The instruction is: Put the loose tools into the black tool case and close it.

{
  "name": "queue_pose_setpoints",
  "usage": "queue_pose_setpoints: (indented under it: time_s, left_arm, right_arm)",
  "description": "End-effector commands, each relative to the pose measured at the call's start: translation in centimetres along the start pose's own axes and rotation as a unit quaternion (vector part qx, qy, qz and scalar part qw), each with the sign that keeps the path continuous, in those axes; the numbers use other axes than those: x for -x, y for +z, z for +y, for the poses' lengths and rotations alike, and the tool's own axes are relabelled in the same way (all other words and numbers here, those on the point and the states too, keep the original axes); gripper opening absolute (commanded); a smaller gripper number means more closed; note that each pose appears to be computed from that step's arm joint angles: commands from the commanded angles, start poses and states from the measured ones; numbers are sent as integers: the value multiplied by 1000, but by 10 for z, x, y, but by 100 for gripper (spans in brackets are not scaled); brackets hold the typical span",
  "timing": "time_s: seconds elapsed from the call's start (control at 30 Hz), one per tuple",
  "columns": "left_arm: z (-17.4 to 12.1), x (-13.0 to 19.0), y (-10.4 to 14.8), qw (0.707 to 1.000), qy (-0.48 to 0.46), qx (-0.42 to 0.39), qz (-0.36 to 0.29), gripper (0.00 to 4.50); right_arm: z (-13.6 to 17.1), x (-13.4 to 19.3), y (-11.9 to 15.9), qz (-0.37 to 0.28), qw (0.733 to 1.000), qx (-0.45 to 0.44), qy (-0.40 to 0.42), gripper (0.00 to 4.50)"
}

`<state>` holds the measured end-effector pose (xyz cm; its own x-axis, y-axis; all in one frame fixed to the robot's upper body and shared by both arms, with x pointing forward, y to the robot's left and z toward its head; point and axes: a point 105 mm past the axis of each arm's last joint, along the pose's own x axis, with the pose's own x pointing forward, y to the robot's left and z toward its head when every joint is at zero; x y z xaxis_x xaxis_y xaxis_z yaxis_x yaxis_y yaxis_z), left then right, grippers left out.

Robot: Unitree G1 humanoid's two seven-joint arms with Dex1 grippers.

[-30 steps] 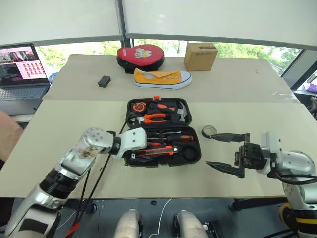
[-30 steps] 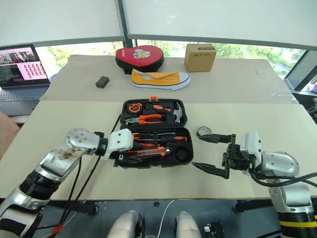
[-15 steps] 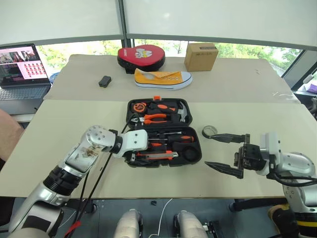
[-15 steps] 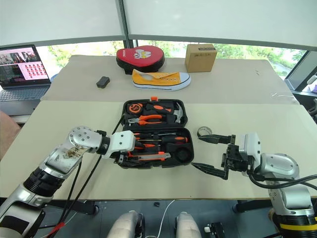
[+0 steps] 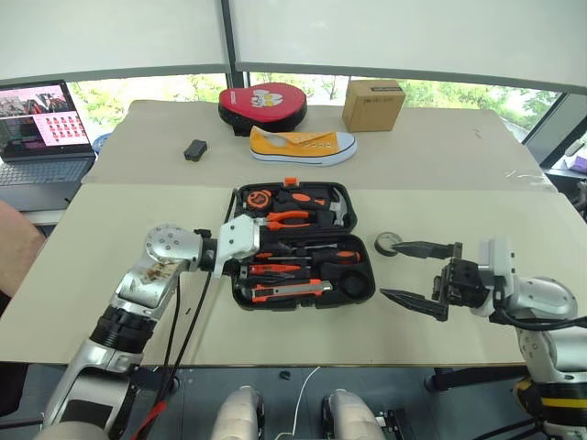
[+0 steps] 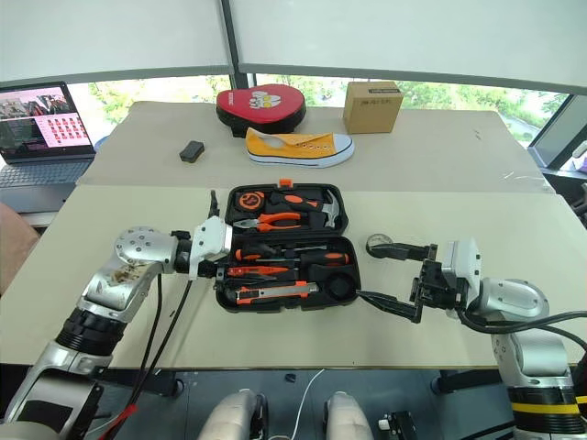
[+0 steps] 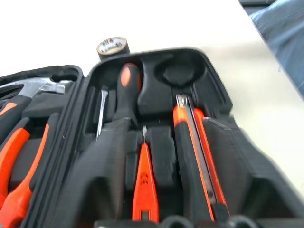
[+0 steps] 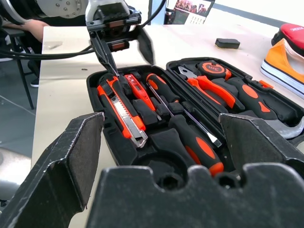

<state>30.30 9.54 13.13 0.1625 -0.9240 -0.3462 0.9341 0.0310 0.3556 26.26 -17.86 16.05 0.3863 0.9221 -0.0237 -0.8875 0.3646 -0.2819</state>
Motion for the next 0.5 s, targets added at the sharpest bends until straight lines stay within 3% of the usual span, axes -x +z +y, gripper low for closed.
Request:
queue_pose_setpoints:
  time_s: [0.03,0.1,0.13,0.37,0.5]
  left_arm:
    - [-12,-10,-10,1000,-21,-15,10,90]
    - [-13,-14,-17,1000,-12,-3,19,14]
    - [-13,-15,-20,1000,-9,3,27,6]
    - [-18,-31,-47,994,9,68,83,6]
    - [-36,-38,-57,989,-15,109,103,6]
  right_arm:
    - [-5,-2,10,-12,999,31,-8,450]
    - [-4,-1,11,-11,999,31,-9,450]
    - [-4,0,11,-10,999,30,-9,450]
    - [3,7,12,-2,1000,18,-14,450]
    - [6,8,12,1,1000,8,-20,450]
